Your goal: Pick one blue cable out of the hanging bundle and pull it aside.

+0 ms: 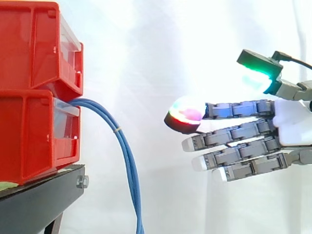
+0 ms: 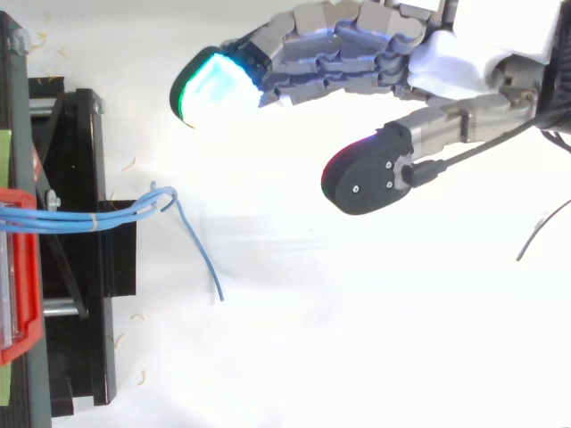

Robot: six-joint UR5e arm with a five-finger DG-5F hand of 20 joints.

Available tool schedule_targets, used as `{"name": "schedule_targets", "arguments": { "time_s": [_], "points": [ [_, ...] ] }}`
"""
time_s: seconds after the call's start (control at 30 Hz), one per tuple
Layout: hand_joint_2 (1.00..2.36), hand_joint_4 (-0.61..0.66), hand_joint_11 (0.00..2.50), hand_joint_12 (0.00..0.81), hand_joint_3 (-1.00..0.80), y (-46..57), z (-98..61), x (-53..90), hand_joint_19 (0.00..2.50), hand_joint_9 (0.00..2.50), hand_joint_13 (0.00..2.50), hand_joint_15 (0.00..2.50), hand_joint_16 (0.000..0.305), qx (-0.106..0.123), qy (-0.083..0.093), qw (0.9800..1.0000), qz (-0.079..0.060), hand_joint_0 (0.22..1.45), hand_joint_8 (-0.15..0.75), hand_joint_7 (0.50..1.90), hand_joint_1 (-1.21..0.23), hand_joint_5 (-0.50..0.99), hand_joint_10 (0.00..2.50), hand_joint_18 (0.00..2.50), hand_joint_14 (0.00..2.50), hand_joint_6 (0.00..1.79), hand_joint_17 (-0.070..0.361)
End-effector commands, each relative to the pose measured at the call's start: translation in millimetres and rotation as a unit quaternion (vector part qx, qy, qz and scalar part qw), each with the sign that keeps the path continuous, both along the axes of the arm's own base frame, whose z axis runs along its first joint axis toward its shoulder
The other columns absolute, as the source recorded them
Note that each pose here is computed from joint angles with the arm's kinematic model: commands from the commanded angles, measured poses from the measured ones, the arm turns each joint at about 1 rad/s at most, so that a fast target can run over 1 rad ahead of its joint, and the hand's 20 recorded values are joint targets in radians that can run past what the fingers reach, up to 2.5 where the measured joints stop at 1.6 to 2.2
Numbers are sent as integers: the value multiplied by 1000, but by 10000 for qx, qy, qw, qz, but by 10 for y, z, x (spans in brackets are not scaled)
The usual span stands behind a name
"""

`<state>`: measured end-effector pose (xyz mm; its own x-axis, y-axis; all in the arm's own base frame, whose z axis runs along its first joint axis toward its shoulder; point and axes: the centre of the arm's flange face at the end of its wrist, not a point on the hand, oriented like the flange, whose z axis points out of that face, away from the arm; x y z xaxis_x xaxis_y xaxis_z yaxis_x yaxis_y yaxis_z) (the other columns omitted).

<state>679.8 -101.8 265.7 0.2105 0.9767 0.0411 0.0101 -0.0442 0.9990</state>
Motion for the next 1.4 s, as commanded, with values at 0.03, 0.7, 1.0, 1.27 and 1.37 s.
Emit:
{"name": "schedule_targets", "arguments": {
  "time_s": [0.03, 0.7, 1.0, 1.27, 1.37],
  "points": [
    [1000, 20, 0, 344, -500, -11, -51, 16, 433, 243, 248, 287, 57, -110, 23, 9999, -15, 425, 155, 624, -789, -209, 0, 97, 13, 501, 129],
    [1000, 141, 24, 351, -500, 91, -725, 506, 441, 392, 291, 283, 56, -63, -167, 9998, 37, 447, 191, 655, -679, -179, 0, 144, 11, 501, 125],
    [1000, 160, 14, 361, -500, 215, -899, 761, 436, 433, 306, 273, 58, -75, -263, 9995, 136, 428, 197, 658, -658, -158, 0, 154, 11, 501, 130],
    [1000, 156, 25, 349, -500, 414, -915, 825, 438, 494, 349, 275, 54, -140, -310, 9991, 241, 451, 185, 663, -735, -141, 0, 216, 11, 502, 122],
    [1000, 164, 27, 345, -500, 496, -914, 834, 438, 518, 361, 273, 53, -135, -341, 9989, 294, 459, 185, 677, -726, -129, 0, 226, 11, 502, 120]
  ]
}}
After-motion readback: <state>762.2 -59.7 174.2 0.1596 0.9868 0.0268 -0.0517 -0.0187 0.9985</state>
